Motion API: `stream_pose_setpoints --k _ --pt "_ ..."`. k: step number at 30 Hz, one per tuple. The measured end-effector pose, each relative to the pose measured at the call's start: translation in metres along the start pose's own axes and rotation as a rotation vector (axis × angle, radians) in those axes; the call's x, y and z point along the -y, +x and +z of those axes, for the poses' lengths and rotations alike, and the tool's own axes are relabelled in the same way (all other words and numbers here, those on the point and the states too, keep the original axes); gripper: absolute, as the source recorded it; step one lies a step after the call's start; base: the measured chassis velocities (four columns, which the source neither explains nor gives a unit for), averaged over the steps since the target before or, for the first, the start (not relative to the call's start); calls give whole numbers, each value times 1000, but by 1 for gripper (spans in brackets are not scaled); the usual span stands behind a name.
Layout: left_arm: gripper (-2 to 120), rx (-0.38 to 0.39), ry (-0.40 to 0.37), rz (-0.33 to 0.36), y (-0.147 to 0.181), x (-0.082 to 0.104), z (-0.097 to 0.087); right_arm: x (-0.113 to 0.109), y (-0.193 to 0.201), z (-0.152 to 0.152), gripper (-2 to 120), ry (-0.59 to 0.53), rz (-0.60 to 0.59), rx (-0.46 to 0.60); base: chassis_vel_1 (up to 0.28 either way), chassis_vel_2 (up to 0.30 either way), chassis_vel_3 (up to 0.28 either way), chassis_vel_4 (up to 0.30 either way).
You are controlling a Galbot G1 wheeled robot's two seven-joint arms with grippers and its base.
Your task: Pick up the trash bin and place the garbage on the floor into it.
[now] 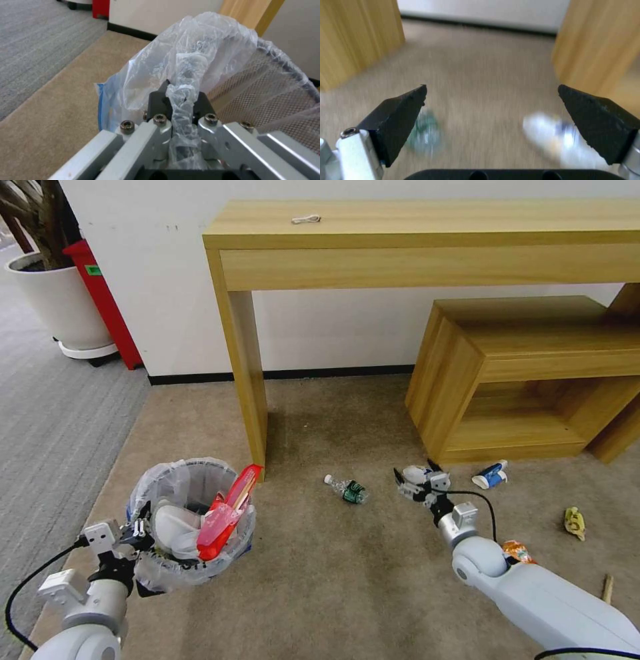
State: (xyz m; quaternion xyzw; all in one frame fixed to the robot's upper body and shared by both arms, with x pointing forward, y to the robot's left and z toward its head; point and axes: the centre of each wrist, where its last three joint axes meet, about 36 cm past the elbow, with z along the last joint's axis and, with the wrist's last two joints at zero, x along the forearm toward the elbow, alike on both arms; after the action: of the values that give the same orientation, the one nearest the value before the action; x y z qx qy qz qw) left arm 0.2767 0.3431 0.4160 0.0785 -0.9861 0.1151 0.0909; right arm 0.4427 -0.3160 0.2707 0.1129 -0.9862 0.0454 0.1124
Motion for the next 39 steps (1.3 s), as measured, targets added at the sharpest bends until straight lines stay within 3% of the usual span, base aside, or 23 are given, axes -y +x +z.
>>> stream_pose_setpoints --k 7,13,23,25,34,39 --pt "3 -14 -4 11 -8 -2 4 -6 -7 27 100 -15 27 -121 0 0 0 0" --pt "3 -19 -2 16 -8 -3 7 -5 -36 42 100 7 15 -190 0 0 0 0" --pt "3 -12 5 12 -6 -2 7 -23 -59 42 100 12 -24 -227 0 0 0 0" --pt "3 -8 7 11 -5 -2 6 -37 -67 40 100 23 -52 -229 0 0 0 0" --pt "3 2 6 13 1 -1 2 -61 -95 42 100 51 -80 -242 0 0 0 0" --pt "3 10 9 17 4 0 -1 -86 -111 48 100 64 -104 -248 0 0 0 0"
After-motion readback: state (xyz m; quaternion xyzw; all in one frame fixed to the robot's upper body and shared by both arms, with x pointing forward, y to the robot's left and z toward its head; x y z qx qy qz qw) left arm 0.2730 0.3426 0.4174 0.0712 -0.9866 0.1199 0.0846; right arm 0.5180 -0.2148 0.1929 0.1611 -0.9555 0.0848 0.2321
